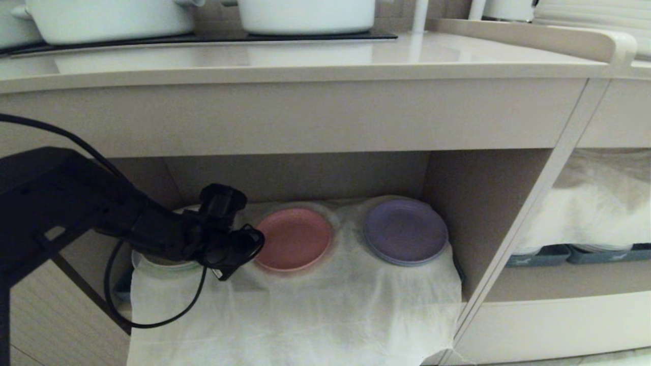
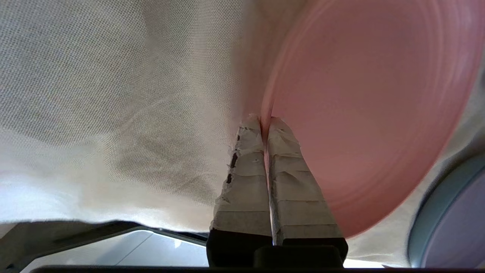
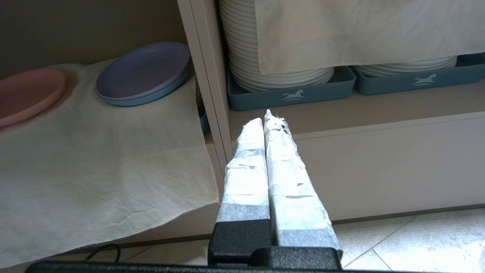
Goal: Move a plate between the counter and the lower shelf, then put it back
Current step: Put the plate in the cupboard
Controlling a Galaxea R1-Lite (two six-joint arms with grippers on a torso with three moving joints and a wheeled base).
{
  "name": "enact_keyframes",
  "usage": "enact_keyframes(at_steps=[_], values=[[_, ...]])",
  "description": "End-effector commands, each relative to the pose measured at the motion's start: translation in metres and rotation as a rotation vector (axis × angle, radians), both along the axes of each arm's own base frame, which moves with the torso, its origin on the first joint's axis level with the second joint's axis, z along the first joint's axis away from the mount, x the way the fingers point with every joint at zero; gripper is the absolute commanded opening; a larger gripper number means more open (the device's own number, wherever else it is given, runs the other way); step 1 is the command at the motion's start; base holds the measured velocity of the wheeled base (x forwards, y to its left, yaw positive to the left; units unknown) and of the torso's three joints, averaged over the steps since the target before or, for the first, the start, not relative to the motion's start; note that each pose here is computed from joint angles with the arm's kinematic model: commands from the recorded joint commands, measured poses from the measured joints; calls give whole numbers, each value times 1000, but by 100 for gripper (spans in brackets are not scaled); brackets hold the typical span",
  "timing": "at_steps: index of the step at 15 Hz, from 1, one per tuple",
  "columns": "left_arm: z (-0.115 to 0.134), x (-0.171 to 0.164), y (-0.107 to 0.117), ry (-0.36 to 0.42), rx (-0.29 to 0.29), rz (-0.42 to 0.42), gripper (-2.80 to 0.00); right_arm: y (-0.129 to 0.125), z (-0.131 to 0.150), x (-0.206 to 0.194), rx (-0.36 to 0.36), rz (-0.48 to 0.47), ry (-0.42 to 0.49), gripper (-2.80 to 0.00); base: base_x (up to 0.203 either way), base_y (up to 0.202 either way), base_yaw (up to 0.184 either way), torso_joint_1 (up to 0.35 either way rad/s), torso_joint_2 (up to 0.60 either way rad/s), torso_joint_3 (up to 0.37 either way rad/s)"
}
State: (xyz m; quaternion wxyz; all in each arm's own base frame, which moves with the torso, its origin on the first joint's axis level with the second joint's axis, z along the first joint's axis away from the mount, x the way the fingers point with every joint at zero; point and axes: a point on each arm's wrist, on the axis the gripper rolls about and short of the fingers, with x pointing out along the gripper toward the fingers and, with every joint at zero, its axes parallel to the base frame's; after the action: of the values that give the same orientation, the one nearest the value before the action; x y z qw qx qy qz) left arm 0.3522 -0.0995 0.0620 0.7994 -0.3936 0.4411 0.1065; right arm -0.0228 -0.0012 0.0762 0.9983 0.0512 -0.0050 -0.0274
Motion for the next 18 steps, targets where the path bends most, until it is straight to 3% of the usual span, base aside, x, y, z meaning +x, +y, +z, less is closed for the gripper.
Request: enact_keyframes(at_steps=[1, 11, 12, 18], values=[[-1, 2, -1, -1, -4, 5, -280, 0, 0, 0, 0, 0, 1, -280, 0, 0, 0, 0, 0, 0], [0, 4, -2, -5, -4, -2, -280, 0, 0, 0, 0, 0, 1, -280, 0, 0, 0, 0, 0, 0], [0, 3, -2, -4, -3, -3, 0, 0, 0, 0, 0, 0, 1, -280, 0, 0, 0, 0, 0, 0], [-1, 2, -1, 1, 0, 0, 0, 0, 0, 0, 0, 0, 1, -280, 0, 0, 0, 0, 0, 0]])
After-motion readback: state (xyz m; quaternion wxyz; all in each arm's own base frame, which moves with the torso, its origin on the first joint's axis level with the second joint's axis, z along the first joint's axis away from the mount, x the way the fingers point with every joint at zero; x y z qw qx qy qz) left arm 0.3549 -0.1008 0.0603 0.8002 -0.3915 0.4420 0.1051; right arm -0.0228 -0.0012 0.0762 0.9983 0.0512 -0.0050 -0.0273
